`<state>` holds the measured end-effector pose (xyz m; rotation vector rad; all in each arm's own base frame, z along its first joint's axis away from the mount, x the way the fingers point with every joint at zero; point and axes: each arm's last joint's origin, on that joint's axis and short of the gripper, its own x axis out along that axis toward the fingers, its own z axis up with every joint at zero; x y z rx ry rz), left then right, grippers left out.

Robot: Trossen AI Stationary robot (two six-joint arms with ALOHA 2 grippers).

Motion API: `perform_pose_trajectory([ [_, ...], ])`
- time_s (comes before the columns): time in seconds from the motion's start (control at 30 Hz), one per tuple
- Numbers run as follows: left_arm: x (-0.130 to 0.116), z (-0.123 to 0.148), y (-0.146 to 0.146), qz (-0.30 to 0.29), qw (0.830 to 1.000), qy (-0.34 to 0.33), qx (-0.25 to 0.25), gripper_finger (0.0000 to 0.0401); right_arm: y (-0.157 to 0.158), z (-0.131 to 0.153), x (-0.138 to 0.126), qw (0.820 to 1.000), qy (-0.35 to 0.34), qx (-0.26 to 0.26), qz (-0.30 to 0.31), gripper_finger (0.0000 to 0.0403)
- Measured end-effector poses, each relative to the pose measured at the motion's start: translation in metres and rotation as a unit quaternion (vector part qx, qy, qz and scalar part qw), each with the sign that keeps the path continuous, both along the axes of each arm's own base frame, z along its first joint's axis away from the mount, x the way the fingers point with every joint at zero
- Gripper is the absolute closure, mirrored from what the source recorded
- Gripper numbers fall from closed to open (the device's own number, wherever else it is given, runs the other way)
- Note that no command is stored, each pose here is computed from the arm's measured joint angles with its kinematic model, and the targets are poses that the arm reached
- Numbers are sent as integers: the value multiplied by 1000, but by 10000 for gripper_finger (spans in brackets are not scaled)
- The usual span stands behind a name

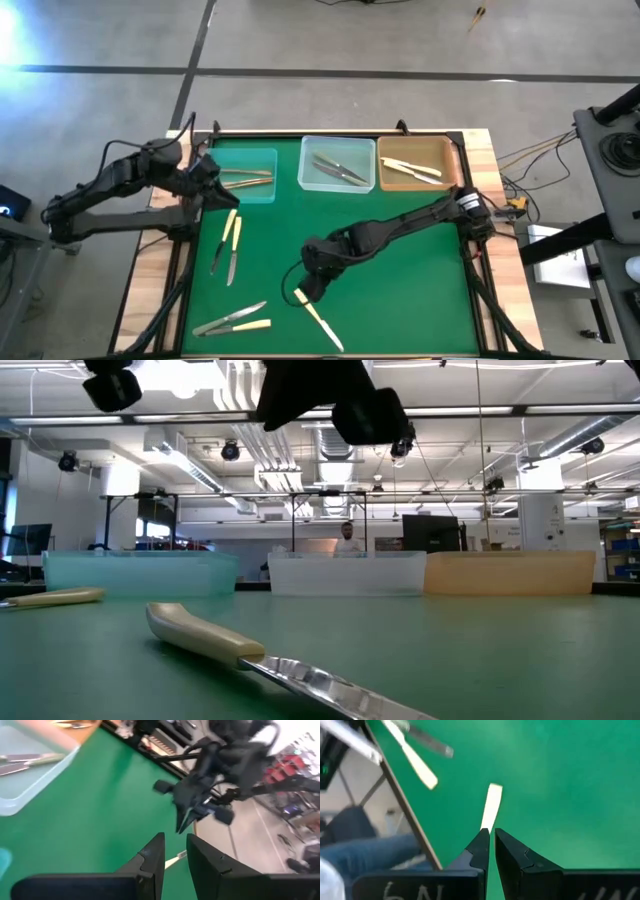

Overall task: Sort silverware by color (type)
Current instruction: Put the yellow knife into the orange bin

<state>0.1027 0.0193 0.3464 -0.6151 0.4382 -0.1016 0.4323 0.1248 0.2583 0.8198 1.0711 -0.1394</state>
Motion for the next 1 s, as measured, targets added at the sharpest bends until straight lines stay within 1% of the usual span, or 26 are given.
perform_pose_trajectory([
  [0.07,3,3,-2,-15,1000,-14,-3,338,5,-12,3,999,16,26,28,383],
  [0.13,4,6,-5,-32,999,-33,-7,338,11,-23,10,997,9,47,64,383],
  [0.23,6,11,-9,-50,997,-52,-12,338,23,-41,19,993,-6,58,100,383],
  [0.33,7,13,-13,-64,996,-63,-16,338,35,-58,27,991,-29,57,116,383],
  [0.4,7,13,-14,-68,995,-64,-19,338,39,-68,29,995,-9,46,87,379],
  [0.47,8,14,-14,-68,995,-67,-21,338,40,-77,28,998,28,23,51,368],
  [0.53,8,15,-14,-67,995,-69,-21,338,41,-78,27,998,49,-1,35,352],
  [0.6,8,15,-14,-65,995,-72,-20,338,41,-72,27,997,58,-29,28,335],
  [0.73,12,15,-13,-65,995,-73,-19,338,44,-53,28,996,36,-78,20,298],
  [0.83,17,14,-13,-64,996,-65,-22,338,47,-51,26,996,37,-80,23,278],
  [1.0,22,12,-12,-64,996,-55,-27,338,53,-58,25,997,66,-35,-35,273],
])
